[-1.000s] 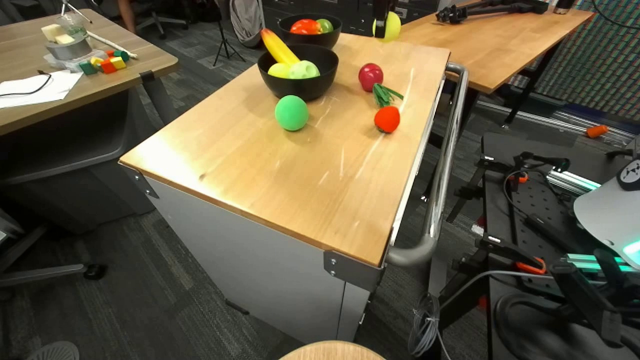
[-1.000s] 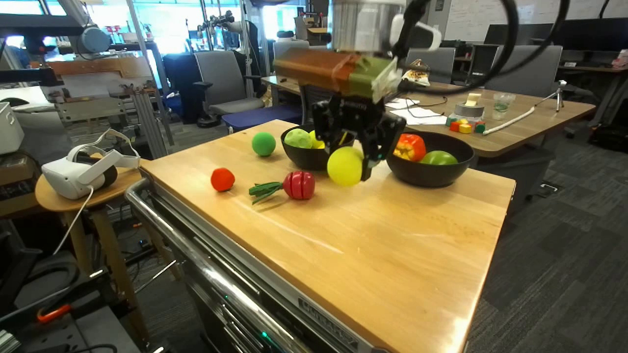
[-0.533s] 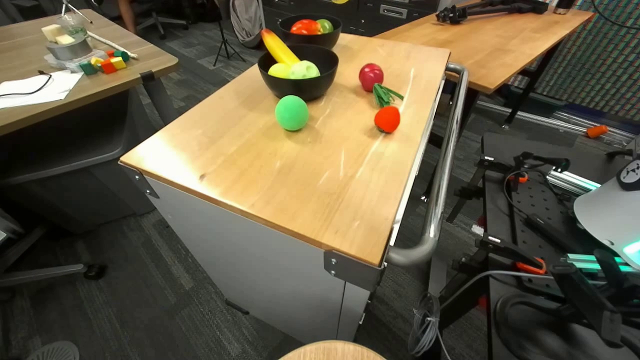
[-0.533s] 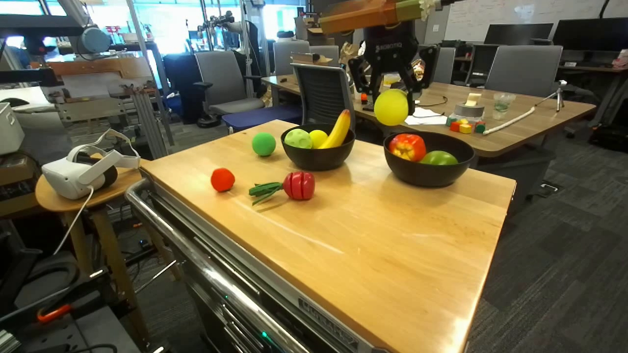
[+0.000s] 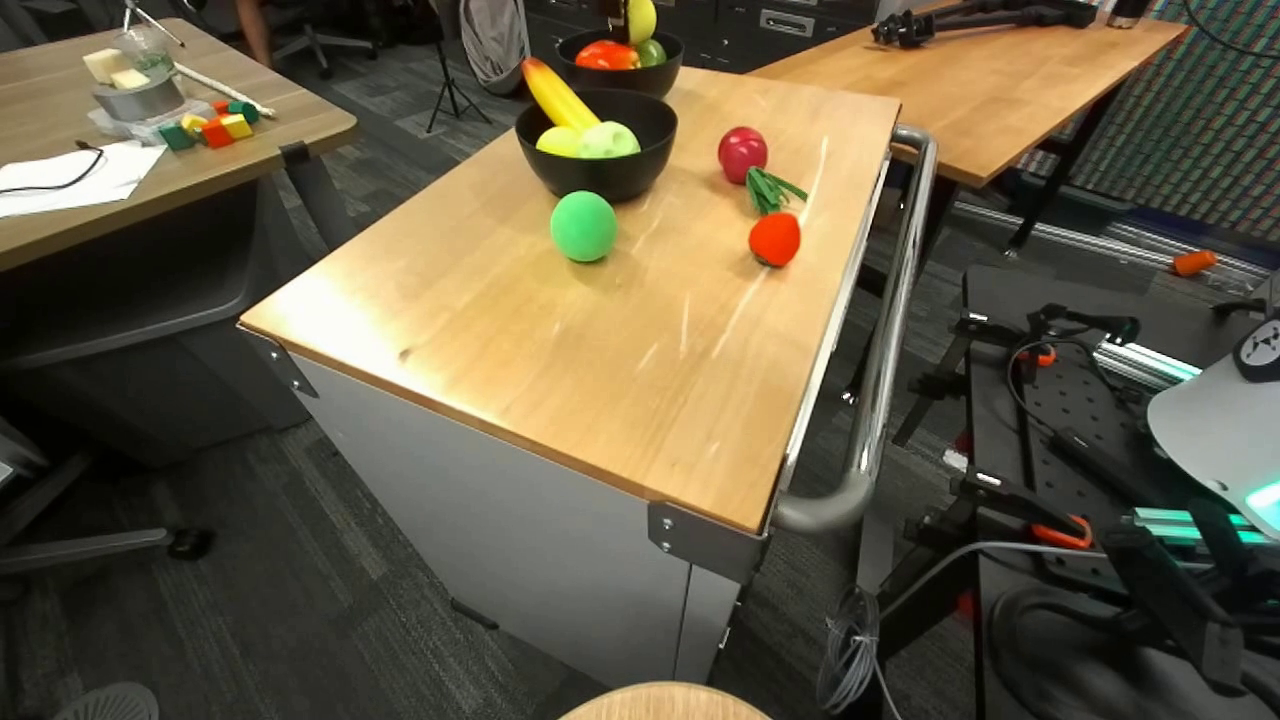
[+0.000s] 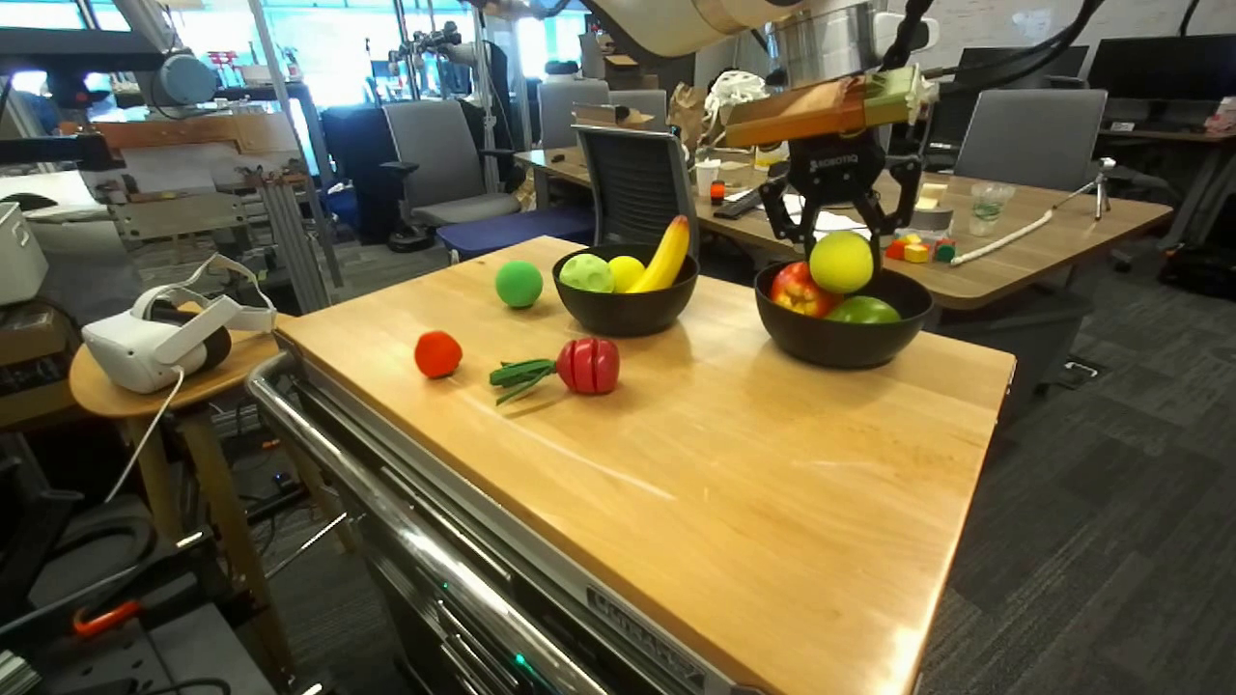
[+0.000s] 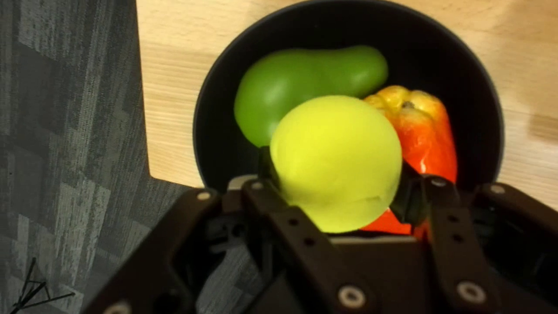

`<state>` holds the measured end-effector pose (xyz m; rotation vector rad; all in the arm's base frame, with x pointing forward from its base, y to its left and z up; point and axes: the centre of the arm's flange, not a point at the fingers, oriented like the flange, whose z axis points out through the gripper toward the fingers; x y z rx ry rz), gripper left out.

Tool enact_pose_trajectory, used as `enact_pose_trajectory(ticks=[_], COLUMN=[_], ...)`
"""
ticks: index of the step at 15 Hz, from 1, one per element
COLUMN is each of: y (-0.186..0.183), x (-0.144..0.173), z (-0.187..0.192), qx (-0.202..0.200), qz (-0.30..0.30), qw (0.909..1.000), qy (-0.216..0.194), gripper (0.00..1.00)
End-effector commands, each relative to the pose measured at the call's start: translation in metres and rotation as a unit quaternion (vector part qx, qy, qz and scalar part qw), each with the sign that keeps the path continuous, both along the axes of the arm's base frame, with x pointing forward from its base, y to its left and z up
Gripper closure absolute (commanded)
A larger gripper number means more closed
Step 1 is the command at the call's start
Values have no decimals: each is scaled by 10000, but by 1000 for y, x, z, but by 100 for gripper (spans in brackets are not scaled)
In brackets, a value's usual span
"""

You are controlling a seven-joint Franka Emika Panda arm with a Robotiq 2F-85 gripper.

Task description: Divide the fruits between the black bowls

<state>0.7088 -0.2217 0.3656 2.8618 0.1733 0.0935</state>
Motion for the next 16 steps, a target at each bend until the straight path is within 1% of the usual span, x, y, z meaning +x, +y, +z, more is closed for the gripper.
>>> enact_pose_trajectory(ticks=[1, 4, 5, 6, 7, 8, 9, 10, 11, 13, 14, 16], y=[-21, -27, -29, -30, -30, -31, -32, -32, -33, -35, -36, -38], x=[45, 56, 58, 60, 60, 59, 57, 55, 49, 36, 29, 13], z=[7, 7, 6, 5, 4, 4, 4, 6, 10, 24, 33, 50], qx=[-241, -329, -300, -271, -232, -187, -143, -82, -67, -15, 10, 94], qz=[31, 40, 30, 20, 13, -7, -16, -13, 15, 85, 147, 281], qw=[9997, 9994, 9995, 9996, 9997, 9998, 9997, 9996, 9994, 9992, 9991, 9988], qy=[-4, -31, -16, 15, 65, 104, 200, 278, 340, 391, 400, 399], gripper=[68, 68, 61, 62, 59, 40, 18, 15, 15, 2, 0, 0])
